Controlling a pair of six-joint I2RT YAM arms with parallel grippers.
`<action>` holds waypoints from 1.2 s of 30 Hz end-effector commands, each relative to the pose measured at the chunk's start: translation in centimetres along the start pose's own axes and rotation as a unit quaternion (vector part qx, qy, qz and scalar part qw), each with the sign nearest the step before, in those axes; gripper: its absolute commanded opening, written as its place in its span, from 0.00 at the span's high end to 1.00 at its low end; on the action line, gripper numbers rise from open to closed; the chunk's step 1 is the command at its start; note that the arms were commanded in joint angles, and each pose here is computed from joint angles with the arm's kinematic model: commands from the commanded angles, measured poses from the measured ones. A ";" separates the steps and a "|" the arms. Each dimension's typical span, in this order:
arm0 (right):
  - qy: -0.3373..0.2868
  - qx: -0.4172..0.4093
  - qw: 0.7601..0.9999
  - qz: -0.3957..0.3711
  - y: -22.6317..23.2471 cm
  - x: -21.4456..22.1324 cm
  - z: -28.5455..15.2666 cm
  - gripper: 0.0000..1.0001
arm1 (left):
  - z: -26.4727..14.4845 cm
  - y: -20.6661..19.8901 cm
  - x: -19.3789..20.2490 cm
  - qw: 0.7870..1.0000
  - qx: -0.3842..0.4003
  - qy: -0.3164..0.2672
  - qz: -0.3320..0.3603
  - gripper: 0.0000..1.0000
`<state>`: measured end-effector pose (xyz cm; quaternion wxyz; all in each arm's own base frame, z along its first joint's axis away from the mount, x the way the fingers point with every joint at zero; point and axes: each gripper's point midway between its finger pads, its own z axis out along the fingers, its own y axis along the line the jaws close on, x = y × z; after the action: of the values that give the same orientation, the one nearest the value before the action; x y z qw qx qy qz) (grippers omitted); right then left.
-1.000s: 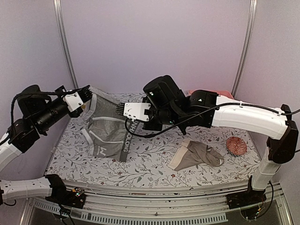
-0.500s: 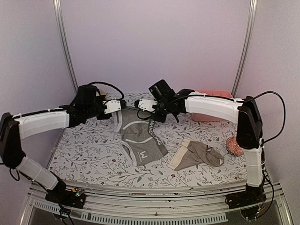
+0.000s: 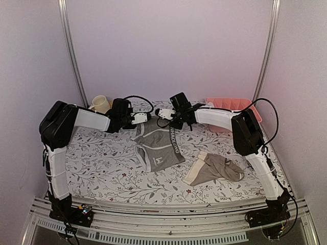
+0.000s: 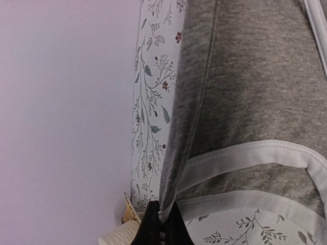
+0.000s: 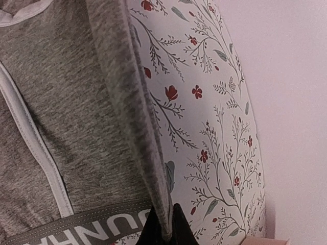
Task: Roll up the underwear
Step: Flatten out the underwear at the center of the board, then fold the underwear at the center of the board.
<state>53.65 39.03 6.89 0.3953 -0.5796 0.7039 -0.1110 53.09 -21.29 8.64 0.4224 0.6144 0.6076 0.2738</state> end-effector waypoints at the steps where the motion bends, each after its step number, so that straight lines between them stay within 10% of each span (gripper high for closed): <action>1: -0.024 0.037 0.999 -0.014 -3.0 -0.9 -0.6 0.99 | -2.2 6.3 -0.1 0.995 -0.095 0.002 -0.019 1.00; 36: -0.050 -0.066 0.991 -0.103 10.3 3.5 -15.1 0.98 | -18.1 -8.3 -6.6 0.975 0.151 -0.150 0.062 1.00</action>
<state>36.56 35.37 9.29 0.3867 -0.6827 0.6178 -0.0524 35.33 -25.86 12.95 0.4197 0.7209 0.5345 0.1359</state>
